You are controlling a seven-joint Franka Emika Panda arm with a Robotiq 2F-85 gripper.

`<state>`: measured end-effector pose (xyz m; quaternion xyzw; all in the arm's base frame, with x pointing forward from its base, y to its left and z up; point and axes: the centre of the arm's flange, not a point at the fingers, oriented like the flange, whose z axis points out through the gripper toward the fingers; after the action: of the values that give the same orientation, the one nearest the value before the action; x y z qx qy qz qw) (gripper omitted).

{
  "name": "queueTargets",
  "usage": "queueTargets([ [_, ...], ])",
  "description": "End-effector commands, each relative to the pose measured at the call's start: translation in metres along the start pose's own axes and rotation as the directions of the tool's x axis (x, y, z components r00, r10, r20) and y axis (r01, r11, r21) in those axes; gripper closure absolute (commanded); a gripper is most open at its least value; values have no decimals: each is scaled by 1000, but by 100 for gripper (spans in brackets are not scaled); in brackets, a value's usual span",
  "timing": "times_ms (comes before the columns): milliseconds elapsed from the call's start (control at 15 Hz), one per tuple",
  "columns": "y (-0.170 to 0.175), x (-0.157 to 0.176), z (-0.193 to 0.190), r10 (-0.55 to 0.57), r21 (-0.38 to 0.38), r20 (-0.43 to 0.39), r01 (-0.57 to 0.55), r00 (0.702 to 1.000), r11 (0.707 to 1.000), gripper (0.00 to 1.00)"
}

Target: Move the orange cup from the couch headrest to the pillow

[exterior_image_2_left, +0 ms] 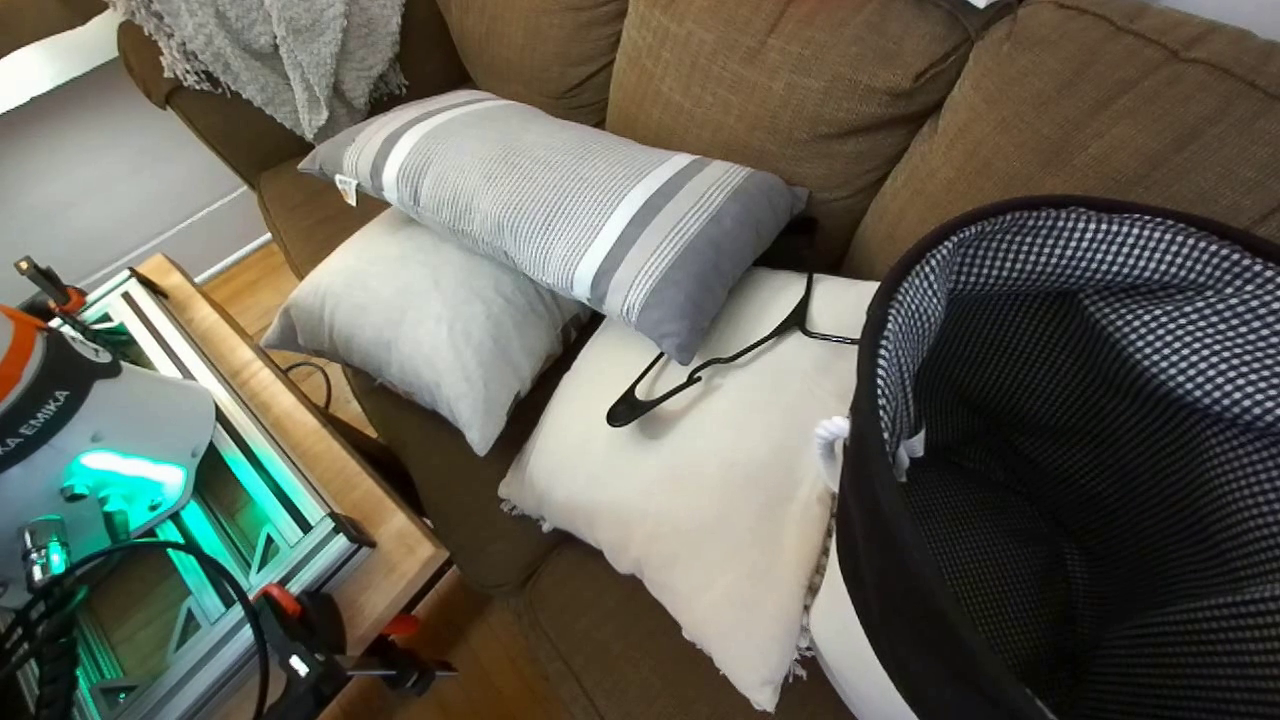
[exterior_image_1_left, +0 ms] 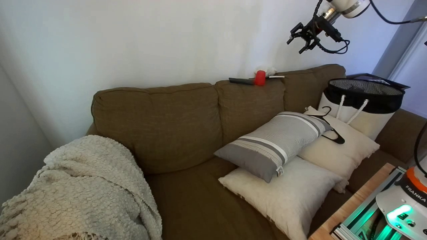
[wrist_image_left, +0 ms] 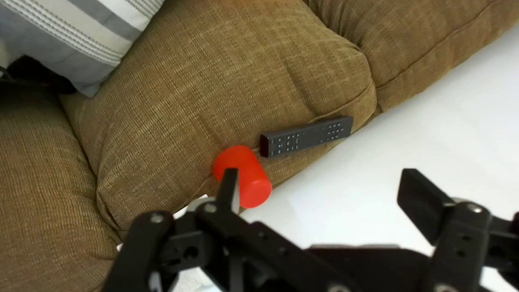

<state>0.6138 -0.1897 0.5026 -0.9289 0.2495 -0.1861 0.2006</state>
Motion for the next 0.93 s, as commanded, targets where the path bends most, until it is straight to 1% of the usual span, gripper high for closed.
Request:
queueTargets([
  [0, 0, 78, 47, -104, -49, 53, 107, 993, 993, 0],
  [67, -2, 89, 62, -131, -84, 80, 138, 988, 987, 0],
  [133, -4, 99, 75, -157, -138, 111, 172, 981, 975, 0],
  [200, -6, 107, 88, -170, -198, 124, 192, 978, 961, 0],
  [333, -8, 123, 111, -219, -308, 124, 247, 968, 919, 0],
  [400, -9, 128, 125, -270, -347, 91, 285, 959, 894, 0],
  [467, -10, 132, 136, -301, -351, 71, 306, 951, 885, 0],
  [533, -14, 133, 144, -302, -296, 72, 309, 951, 904, 0],
  [600, -5, 86, 124, -275, -310, 84, 288, 958, 906, 0],
  [733, -7, 87, 135, -282, -304, 88, 295, 955, 906, 0],
  [867, -8, 88, 131, -283, -304, 83, 295, 956, 906, 0],
])
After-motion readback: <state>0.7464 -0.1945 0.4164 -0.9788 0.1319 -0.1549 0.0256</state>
